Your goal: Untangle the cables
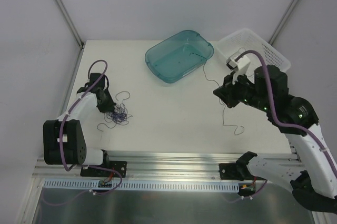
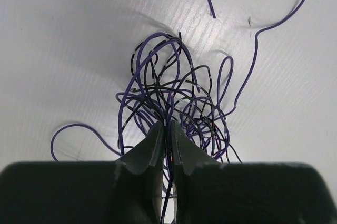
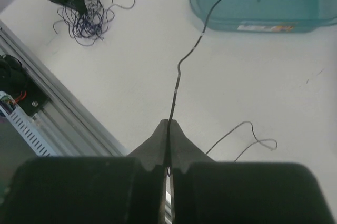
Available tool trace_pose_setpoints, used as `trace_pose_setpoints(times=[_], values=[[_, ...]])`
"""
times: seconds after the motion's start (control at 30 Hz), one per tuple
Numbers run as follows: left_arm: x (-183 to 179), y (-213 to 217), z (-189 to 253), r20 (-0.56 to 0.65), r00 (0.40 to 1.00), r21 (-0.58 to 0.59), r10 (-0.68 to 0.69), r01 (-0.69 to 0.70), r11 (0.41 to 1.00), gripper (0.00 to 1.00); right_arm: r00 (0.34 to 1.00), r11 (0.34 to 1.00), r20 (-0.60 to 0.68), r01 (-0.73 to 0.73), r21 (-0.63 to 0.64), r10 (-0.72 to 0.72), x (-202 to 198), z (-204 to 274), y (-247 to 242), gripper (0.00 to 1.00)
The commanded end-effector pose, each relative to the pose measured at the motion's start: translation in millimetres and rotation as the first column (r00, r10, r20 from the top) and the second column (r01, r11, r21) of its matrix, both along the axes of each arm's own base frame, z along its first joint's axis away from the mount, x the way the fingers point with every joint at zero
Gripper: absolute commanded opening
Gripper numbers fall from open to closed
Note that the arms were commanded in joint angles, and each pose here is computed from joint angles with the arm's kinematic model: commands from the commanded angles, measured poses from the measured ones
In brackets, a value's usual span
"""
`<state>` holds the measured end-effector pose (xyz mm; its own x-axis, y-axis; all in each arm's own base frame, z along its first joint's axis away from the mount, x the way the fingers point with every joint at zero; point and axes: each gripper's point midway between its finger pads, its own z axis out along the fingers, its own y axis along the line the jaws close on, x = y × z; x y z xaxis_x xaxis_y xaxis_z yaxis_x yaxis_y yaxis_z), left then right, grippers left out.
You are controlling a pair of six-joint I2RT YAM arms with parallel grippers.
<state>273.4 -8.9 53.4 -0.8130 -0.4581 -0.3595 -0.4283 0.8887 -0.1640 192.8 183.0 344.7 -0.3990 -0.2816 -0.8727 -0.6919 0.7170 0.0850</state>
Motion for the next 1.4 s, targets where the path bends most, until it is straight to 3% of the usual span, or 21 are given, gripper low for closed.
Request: trace_pose_setpoints(times=[0.0, 0.23, 0.33, 0.5, 0.7, 0.73, 0.8, 0.83, 0.93, 1.1, 1.13, 1.23, 1.37], values=[[5.5, 0.9, 7.3, 0.007, 1.0, 0.005, -0.015, 0.015, 1.0, 0.05, 0.999, 0.999, -0.003, 0.045, -0.024, -0.045, -0.7, 1.1, -14.2, 0.01], [6.4, -13.0, 15.6, 0.053, 0.996, -0.042, -0.071, 0.073, 0.996, 0.09, 0.978, 0.988, -0.141, 0.152, -0.01, -0.152, 30.4, -76.9, 0.8, 0.01], [9.6, -24.9, 22.2, 0.1, 0.987, -0.072, -0.124, 0.131, 0.989, 0.14, 0.946, 0.964, -0.187, 0.263, -0.033, -0.265, 47.2, -115.4, -4.7, 0.01], [5.9, -55.1, 27.8, 0.135, 0.963, -0.123, -0.231, 0.248, 0.961, 0.27, 0.855, 0.887, -0.243, 0.424, -0.182, -0.458, 58.1, -178.6, -32.0, 0.01], [4.6, -68.8, 49.8, 0.221, 0.931, -0.143, -0.292, 0.327, 0.934, 0.6, 0.696, 0.746, -0.284, 0.562, -0.357, -0.66, 46.6, -225.1, -69.6, 0.26], [4.3, -68.9, 57.0, 0.248, 0.923, -0.137, -0.295, 0.335, 0.932, 0.64, 0.683, 0.733, -0.279, 0.578, -0.359, -0.675, 45.6, -225.4, -72.7, 0.47], [3.1, -71.2, 63.9, 0.276, 0.91, -0.135, -0.309, 0.355, 0.925, 0.77, 0.642, 0.701, -0.286, 0.615, -0.36, -0.711, 41.9, -226.7, -77.7, 0.68], [2.6, -71.1, 69.3, 0.296, 0.903, -0.128, -0.31, 0.359, 0.925, 0.81, 0.619, 0.672, -0.267, 0.643, -0.368, -0.738, 42.5, -225.8, -83.6, 0.84], [2.4, -69.1, 73.3, 0.328, 0.894, -0.108, -0.305, 0.356, 0.928, 0.9, 0.527, 0.581, -0.247, 0.719, -0.381, -0.813, 41.6, -226.0, -100.3, 0.99], [-1.5, -72.0, 71.3, 0.333, 0.894, -0.127, -0.3, 0.358, 0.925, 0.94, 0.324, 0.406, -0.268, 0.843, -0.354, -0.907, 44.3, -238.2, -126.9, 0.99], [-1.5, -72.1, 71.4, 0.334, 0.894, -0.128, -0.298, 0.357, 0.925, 0.94, 0.251, 0.342, -0.288, 0.879, -0.333, -0.924, 47.0, -240.7, -133.6, 0.98], [-1.2, -72.2, 72.4, 0.338, 0.893, -0.128, -0.297, 0.356, 0.926, 0.95, 0.146, 0.247, -0.321, 0.92, -0.303, -0.936, 56.2, -251.5, -144.9, 0.96], [-3.0, -70.0, 68.1, 0.326, 0.899, -0.122, -0.293, 0.348, 0.93, 0.95, 0.065, 0.162, -0.334, 0.949, -0.272, -0.94, 76.5, -259.1, -155.9, 0.95]])
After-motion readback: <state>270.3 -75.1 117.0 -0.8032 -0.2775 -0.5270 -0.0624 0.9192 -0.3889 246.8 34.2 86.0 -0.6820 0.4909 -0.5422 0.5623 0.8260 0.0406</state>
